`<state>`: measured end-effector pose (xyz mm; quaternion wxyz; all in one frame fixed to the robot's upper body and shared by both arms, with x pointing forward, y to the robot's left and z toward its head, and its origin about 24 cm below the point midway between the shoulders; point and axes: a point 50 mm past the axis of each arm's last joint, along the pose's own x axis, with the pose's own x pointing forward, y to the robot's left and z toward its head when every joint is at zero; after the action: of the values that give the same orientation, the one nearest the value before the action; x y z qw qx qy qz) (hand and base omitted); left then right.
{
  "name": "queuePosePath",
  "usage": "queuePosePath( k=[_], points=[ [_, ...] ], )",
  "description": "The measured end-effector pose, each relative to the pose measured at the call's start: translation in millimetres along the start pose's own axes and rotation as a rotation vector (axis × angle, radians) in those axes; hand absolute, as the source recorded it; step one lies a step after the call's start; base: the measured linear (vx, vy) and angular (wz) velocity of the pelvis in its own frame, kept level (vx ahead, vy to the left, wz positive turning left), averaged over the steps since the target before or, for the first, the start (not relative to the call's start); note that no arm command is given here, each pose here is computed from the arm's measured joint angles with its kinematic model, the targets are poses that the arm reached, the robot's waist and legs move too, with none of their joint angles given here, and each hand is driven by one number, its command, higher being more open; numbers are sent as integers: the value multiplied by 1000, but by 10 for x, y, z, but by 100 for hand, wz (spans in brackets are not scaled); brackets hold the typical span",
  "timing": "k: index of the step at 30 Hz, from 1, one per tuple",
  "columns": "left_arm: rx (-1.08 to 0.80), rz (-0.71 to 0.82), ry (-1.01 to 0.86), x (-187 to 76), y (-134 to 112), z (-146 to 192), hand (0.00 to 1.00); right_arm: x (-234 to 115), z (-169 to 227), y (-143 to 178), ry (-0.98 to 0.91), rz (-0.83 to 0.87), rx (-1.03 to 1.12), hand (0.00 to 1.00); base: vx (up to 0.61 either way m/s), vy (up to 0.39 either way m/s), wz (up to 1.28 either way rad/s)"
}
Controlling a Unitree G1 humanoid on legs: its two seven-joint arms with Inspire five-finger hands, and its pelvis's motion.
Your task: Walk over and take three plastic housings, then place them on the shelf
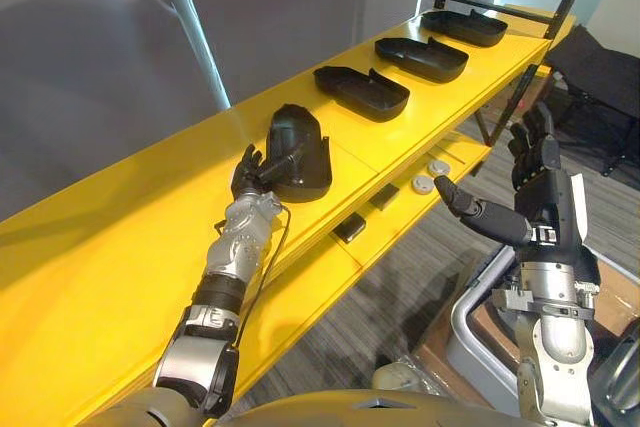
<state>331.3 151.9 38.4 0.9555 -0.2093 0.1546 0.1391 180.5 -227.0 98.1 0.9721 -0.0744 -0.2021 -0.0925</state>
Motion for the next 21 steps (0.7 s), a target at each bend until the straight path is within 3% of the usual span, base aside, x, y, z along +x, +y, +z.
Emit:
queuePosePath(
  k=[8, 14, 21],
  points=[
    [240, 164, -121, 35, 63, 112, 100, 29, 12, 7, -14, -18, 40, 100, -10, -26, 5],
    [377, 295, -250, 76, 183, 384, 100, 45, -3, 65, -17, -41, 93, 100, -4, -29, 7],
    [473, 386, -450, 55, 146, 847, 100, 43, -9, 133, -28, -47, 134, 100, 5, -27, 11]
  ],
)
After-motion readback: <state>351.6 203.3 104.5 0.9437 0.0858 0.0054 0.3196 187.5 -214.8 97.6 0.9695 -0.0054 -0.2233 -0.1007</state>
